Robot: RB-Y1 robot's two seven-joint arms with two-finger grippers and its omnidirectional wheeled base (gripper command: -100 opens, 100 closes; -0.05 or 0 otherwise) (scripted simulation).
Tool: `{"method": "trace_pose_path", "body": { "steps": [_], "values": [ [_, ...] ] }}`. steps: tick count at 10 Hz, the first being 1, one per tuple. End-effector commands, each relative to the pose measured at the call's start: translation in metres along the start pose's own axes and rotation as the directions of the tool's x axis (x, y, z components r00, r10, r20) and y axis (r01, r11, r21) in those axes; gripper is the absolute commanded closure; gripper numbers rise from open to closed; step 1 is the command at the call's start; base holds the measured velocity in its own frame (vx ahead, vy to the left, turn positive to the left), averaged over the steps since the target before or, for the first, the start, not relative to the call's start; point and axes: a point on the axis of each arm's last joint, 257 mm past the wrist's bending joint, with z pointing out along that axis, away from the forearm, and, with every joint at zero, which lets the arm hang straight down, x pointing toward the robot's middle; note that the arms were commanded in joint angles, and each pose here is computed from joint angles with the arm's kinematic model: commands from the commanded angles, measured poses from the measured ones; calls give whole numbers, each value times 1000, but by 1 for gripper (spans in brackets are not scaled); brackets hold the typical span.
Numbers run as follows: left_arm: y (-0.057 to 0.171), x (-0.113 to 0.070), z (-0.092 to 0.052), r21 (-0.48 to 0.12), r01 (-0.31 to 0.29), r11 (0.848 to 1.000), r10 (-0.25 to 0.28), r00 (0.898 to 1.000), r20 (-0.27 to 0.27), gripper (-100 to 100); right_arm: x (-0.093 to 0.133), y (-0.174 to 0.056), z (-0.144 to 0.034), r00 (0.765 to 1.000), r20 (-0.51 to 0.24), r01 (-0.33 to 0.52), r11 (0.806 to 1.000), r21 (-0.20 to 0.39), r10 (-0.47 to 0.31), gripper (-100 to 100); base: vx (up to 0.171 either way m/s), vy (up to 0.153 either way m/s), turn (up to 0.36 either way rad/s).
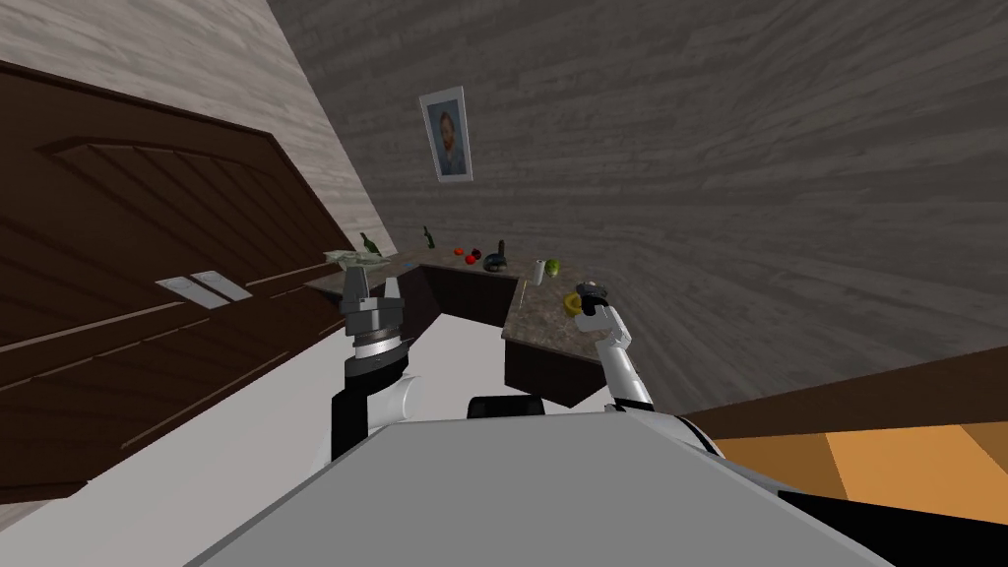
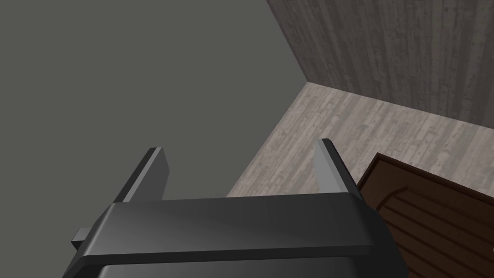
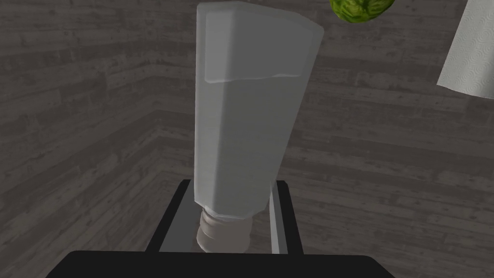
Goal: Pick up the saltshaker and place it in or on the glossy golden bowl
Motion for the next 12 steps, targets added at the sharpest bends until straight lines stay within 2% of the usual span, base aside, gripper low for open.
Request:
{"method": "trace_pose_path", "body": {
  "steps": [1, 5, 6, 7, 12],
  "values": [
    [0, 0, 0, 0, 0, 1000, 0, 1000, 0, 0, 0, 0, 0, 1000, 0, 0, 1000, 0, 0, -100, 14, -23, 0],
    [0, 0, 0, 0, 0, 1000, 0, 1000, 0, 0, 0, 0, 0, 1000, 0, 0, 1000, 0, 0, -100, 2, -2, 0],
    [0, 0, 0, 0, 0, 1000, 0, 1000, 0, 0, 0, 0, 0, 1000, 0, 0, 1000, 1, 0, 0, 0, 0, 0],
    [0, 0, 0, 0, 0, 1000, 0, 1000, 0, 0, -8, -29, 15, 1000, -3, 5, 999, 45, -5, -100, -84, 35, 332],
    [0, 0, 0, 0, 1, 1000, -1, 1000, 0, 0, -42, -109, 46, 1000, 0, 5, 987, 163, -5, -100, -129, 41, 257]
  ]
}}
